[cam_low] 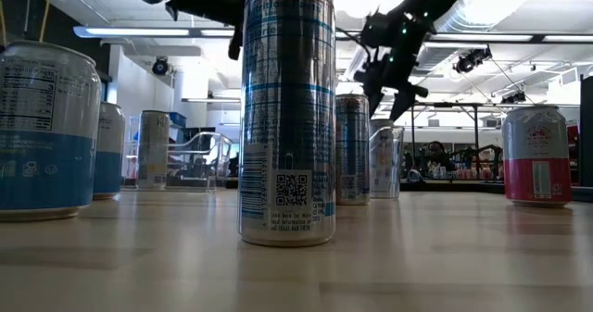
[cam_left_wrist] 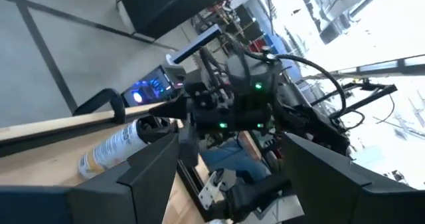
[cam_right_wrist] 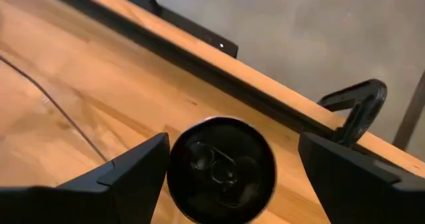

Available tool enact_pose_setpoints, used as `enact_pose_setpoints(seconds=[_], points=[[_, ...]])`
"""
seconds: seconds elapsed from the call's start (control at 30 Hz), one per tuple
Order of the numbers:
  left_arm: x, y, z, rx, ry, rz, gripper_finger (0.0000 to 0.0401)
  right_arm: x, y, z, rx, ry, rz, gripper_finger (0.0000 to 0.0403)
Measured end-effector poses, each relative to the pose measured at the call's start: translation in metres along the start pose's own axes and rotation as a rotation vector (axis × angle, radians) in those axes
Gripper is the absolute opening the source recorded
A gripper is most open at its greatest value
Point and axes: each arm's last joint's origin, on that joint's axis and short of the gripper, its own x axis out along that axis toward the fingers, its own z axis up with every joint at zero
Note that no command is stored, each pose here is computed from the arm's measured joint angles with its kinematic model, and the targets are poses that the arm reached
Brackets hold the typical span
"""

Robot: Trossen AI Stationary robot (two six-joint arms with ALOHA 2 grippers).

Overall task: Sort soda cans
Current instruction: Put the top white-yellow soda can into the top left transparent bin

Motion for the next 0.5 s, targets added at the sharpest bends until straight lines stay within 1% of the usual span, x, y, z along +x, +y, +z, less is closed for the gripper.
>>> enact_pose_setpoints(seconds=[0.2,0.27,0.37,0.43,0.5], points=[[0.001,0.002,-0.004,-0.001,0.024,0.027,0.0261,0.012,0.007,-0.003,-0.017,0.038,-0.017,0.0330],[0.000,0.002,-0.004,-0.002,0.023,0.026,0.0261,0.018,0.006,-0.005,0.002,0.060,-0.049,0.0330],[0.000,0.002,-0.004,-0.001,0.023,0.026,0.0261,0.029,0.002,-0.007,0.036,0.108,-0.059,0.0330],[0.000,0.002,-0.003,0.000,0.022,0.026,0.0261,0.038,0.001,-0.008,0.040,0.136,-0.051,0.0330],[0.000,0.002,-0.003,0.000,0.021,0.026,0.0261,0.043,0.000,-0.008,0.037,0.142,-0.070,0.0327]])
